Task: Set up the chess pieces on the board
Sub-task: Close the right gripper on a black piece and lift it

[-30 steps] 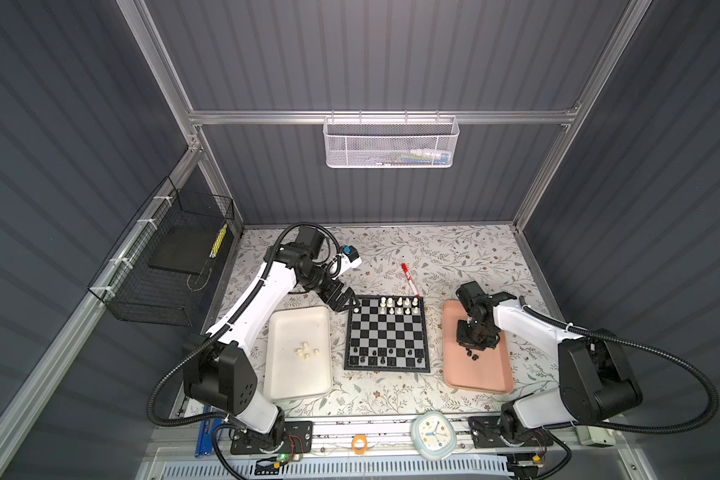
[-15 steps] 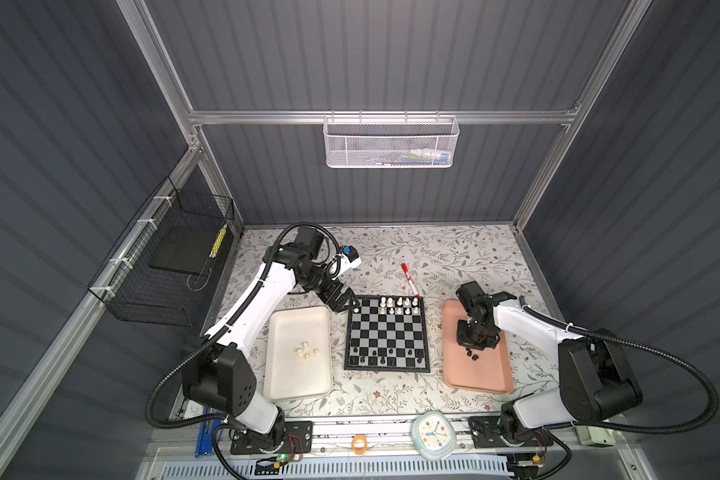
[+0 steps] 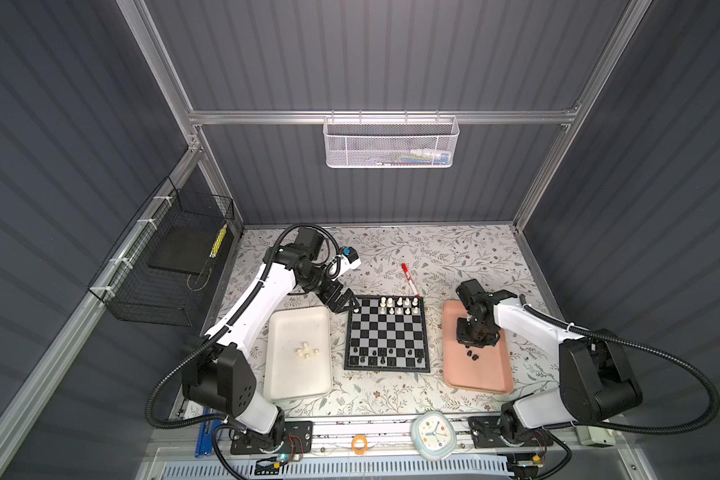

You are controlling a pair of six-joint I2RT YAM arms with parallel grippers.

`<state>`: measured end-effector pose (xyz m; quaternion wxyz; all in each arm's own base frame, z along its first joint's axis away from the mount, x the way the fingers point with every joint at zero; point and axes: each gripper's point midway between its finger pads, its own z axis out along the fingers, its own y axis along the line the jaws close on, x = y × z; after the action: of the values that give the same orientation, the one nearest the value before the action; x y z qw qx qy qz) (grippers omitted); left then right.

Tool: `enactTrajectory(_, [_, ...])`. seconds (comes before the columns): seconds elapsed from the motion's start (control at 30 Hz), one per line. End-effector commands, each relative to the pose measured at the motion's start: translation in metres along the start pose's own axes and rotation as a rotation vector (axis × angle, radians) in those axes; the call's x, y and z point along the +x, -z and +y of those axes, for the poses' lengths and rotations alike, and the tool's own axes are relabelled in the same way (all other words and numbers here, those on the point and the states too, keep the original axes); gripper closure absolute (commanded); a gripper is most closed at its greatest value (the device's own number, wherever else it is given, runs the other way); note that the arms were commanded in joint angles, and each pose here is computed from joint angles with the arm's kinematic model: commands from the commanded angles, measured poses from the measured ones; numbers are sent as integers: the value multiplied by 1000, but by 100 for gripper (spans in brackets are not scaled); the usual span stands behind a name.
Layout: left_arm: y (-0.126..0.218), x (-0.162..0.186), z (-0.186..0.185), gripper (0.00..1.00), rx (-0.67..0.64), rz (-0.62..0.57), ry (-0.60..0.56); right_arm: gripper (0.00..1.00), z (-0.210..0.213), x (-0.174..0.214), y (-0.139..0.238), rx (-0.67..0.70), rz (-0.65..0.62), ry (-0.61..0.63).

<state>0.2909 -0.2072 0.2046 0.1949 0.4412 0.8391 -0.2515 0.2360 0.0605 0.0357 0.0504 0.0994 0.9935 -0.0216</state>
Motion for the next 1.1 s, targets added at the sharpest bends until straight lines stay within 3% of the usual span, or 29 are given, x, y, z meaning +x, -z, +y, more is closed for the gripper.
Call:
enactTrajectory(0.0, [4,3,-6,1,-3,1,-25,89,-2,-4,7,15,-7,16])
enactTrajectory(1.07, [3,2,-6,1,9,2,-31,88,18,2,25,-25,19,89])
